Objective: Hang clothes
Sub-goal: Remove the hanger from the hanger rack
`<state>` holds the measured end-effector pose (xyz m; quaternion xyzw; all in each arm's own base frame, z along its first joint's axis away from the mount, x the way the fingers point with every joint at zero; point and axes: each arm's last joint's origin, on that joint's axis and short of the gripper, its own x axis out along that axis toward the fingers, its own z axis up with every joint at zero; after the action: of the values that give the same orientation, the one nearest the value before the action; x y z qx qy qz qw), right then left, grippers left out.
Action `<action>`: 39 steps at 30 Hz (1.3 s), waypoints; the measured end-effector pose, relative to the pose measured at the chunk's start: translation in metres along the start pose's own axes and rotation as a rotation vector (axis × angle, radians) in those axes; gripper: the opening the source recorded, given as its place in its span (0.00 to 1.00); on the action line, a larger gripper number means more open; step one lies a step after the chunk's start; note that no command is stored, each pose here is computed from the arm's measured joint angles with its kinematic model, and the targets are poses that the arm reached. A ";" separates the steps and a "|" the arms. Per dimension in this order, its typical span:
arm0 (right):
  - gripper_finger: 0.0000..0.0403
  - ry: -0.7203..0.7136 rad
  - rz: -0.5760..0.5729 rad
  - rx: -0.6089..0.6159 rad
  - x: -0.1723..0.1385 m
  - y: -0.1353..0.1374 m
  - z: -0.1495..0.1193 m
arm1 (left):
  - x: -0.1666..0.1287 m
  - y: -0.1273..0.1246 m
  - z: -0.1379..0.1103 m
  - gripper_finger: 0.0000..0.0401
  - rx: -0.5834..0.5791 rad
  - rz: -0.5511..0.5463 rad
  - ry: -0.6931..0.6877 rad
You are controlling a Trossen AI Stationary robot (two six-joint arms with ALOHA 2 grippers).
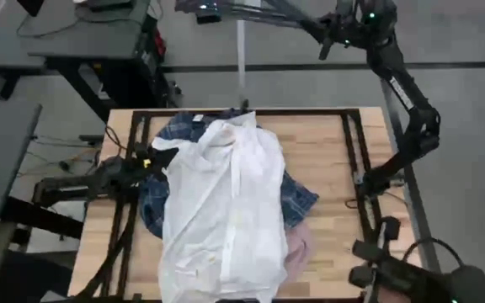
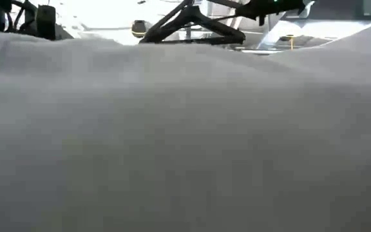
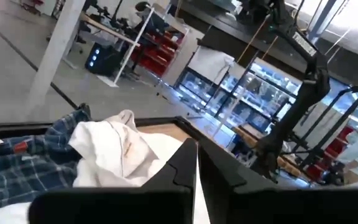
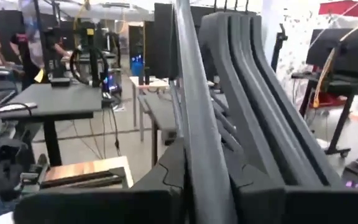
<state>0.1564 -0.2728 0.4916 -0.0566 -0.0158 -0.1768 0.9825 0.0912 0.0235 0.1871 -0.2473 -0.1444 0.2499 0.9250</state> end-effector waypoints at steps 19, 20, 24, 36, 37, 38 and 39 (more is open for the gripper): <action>0.06 0.305 0.207 0.474 -0.040 0.107 -0.014 | 0.019 -0.062 0.098 0.00 0.504 0.054 0.057; 0.06 0.320 0.219 0.508 -0.040 0.112 -0.019 | 0.023 -0.068 0.104 0.00 0.530 0.056 0.059; 0.06 0.396 0.296 0.639 -0.032 0.136 -0.054 | 0.042 -0.089 0.125 0.00 0.622 0.064 0.093; 0.09 0.641 0.321 0.993 -0.008 0.205 -0.194 | 0.076 -0.121 0.151 0.00 0.502 0.087 0.142; 0.10 0.663 0.317 1.003 -0.008 0.207 -0.203 | 0.076 -0.121 0.151 0.00 0.468 0.090 0.143; 0.11 0.692 0.305 1.013 -0.009 0.208 -0.212 | 0.075 -0.121 0.150 0.00 0.445 0.093 0.148; 0.12 0.728 0.283 1.024 -0.010 0.210 -0.221 | 0.075 -0.120 0.150 0.00 0.430 0.096 0.154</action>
<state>0.2230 -0.1000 0.2493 0.4817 0.2440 -0.0235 0.8414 0.1424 0.0308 0.3869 -0.0696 -0.0051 0.2992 0.9516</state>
